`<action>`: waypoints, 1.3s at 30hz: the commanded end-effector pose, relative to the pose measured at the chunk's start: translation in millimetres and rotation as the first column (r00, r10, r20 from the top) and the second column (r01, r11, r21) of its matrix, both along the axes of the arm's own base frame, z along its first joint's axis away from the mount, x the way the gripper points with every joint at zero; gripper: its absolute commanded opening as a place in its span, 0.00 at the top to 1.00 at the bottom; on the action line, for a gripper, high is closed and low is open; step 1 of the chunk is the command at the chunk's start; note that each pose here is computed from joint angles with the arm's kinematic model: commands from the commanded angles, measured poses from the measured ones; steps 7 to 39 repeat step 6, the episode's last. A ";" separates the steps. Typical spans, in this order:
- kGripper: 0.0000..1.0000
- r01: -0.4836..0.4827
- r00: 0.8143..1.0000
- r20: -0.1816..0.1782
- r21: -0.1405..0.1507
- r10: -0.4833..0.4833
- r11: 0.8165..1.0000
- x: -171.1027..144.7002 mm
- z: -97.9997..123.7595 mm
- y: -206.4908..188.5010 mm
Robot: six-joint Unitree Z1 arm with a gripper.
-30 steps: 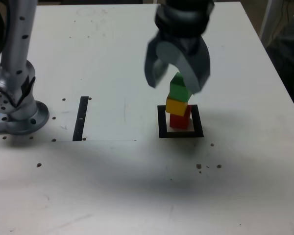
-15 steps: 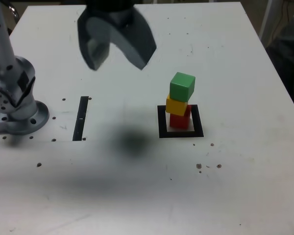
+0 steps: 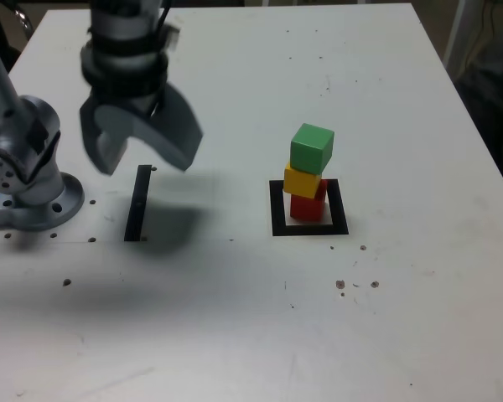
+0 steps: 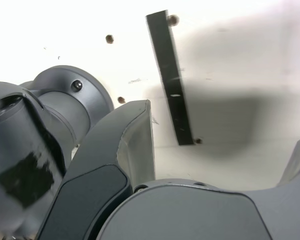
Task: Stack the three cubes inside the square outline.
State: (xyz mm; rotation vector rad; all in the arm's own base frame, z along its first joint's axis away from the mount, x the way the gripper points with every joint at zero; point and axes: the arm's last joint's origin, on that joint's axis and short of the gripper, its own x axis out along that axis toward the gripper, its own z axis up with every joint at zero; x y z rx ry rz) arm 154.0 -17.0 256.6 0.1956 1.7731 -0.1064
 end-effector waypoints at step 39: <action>0.00 -0.034 0.995 -0.092 -0.027 0.032 0.999 -32.9 -37.0 2.5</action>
